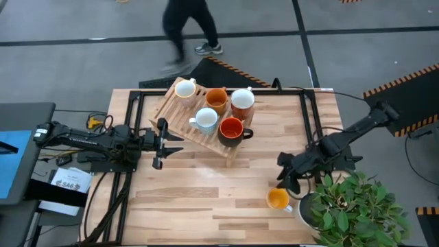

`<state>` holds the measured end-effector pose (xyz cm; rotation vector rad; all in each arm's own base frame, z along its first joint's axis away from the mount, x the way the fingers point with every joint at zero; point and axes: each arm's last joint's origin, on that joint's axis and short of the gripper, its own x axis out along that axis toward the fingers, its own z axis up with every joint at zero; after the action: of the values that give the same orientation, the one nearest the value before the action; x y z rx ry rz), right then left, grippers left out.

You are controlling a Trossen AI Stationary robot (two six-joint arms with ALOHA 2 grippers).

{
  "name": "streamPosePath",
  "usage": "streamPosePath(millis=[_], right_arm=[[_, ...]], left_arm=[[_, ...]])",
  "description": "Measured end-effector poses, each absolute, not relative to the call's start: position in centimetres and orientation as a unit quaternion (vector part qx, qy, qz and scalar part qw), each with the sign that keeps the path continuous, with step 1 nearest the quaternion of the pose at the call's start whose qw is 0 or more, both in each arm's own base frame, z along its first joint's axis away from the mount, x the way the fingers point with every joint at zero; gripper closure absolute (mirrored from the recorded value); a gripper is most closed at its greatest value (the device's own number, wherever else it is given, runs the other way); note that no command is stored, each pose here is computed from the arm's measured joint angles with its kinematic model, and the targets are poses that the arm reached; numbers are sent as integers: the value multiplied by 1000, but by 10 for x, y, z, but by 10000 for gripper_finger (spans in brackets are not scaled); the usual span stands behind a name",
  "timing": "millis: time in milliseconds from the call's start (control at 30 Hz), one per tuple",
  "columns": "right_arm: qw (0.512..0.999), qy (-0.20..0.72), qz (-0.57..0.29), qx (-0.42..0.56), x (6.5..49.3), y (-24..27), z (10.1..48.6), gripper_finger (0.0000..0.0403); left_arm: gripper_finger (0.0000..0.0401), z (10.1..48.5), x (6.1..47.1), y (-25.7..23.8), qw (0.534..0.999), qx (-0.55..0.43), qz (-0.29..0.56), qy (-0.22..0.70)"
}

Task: Place coffee mugs
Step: Put the yellow mug on the shelf

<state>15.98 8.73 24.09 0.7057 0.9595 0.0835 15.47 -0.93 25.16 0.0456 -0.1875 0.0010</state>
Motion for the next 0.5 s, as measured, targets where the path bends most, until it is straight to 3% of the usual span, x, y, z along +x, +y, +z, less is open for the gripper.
streamPosePath(millis=[233,500], right_arm=[[801,520,-11,296,168,96,227,163],[780,553,0,294,174,108,220,163]], left_arm=[[263,251,155,-9,995,37,10,-92],[263,251,155,-9,995,39,15,-91]])
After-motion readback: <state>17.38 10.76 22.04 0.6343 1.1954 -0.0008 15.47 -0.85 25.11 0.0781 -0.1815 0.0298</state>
